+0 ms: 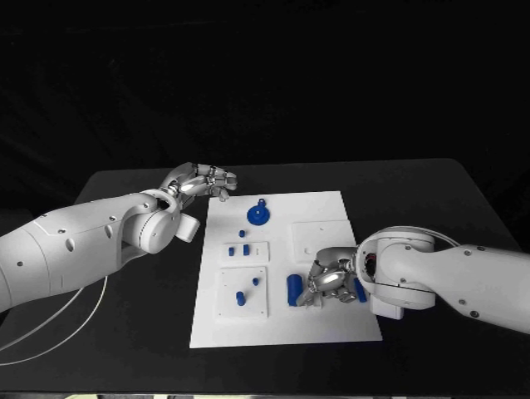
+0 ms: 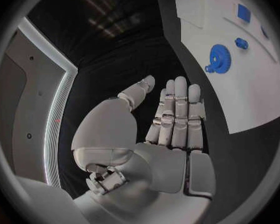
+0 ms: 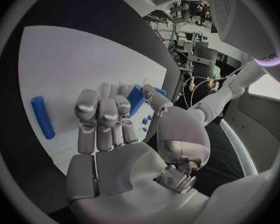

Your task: Assemble the parts on the task board

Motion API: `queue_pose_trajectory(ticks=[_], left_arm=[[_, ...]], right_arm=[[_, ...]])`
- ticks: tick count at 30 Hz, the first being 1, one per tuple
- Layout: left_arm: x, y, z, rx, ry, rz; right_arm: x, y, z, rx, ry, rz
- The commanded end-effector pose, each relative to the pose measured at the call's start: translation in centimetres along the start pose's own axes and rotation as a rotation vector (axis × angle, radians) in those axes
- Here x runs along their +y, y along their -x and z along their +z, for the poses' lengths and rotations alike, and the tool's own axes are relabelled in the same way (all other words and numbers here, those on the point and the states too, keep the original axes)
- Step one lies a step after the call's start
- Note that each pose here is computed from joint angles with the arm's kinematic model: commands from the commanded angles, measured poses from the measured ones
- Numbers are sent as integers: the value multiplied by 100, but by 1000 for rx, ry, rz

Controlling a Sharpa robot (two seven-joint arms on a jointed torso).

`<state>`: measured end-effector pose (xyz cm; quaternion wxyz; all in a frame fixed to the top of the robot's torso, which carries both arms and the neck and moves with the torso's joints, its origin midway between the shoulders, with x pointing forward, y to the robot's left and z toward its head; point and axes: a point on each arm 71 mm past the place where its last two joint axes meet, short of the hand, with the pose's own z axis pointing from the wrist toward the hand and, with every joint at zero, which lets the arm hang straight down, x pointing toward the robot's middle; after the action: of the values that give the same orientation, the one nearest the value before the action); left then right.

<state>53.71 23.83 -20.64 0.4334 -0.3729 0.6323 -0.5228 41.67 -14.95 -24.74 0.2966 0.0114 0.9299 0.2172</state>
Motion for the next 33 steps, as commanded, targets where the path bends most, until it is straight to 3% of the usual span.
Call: queue_pose_trajectory(ticks=[1,10,23,33], left_arm=[[-13,-20,4,15,-7,-10],[-13,-19,2,14,-7,-10],[-12,-17,0,13,-6,-10],[-11,-9,-4,12,-6,-9]], right_arm=[[-16,5,4,-13,-18,-18],[-60,34,12,-27,-37,-30],[-82,6,8,15,-52,-54],[-62,5,5,8,-39,-50]])
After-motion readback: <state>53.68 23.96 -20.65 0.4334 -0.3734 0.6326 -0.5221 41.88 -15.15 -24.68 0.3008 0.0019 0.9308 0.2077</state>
